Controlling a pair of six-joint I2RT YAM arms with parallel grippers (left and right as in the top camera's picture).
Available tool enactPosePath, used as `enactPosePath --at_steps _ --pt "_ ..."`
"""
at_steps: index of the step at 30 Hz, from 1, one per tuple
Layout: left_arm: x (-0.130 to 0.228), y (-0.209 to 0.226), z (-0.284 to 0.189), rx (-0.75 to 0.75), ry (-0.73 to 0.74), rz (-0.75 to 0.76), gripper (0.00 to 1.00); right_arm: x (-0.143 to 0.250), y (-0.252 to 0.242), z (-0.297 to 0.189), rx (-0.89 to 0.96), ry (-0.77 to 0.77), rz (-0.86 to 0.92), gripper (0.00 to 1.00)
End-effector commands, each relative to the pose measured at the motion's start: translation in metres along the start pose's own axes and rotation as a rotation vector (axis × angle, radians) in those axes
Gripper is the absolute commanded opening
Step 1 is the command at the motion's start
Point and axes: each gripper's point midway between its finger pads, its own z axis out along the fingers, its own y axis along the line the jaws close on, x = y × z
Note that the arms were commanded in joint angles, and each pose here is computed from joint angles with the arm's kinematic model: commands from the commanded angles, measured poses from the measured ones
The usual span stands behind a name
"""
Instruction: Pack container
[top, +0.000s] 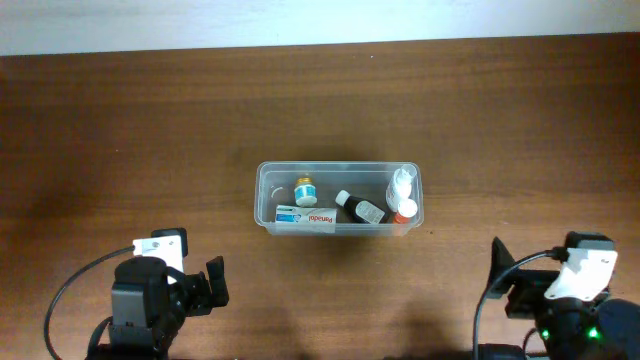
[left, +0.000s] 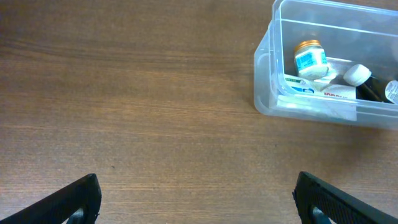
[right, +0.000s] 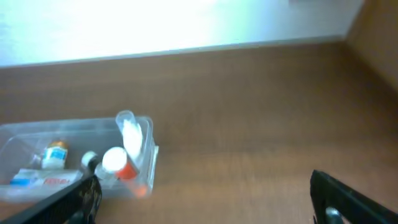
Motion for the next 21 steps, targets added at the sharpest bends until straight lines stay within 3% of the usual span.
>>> enactPosePath --at_steps 1,11,15,21 --pt "0.001 -0.002 -0.001 0.012 -0.001 -0.012 0.99 0.019 0.014 0.01 -0.082 -0.082 -0.089 0.98" --pt "0.001 -0.002 -0.001 0.012 -0.001 -0.012 0.99 0.039 0.032 0.073 -0.177 -0.378 -0.134 0.98" --pt "0.001 -0.002 -0.001 0.012 -0.001 -0.012 0.99 0.048 0.033 0.097 -0.137 -0.517 -0.289 0.98" --pt "0.001 -0.002 -0.001 0.012 -0.001 -0.012 0.99 0.075 0.032 0.114 -0.141 -0.444 -0.304 0.98"
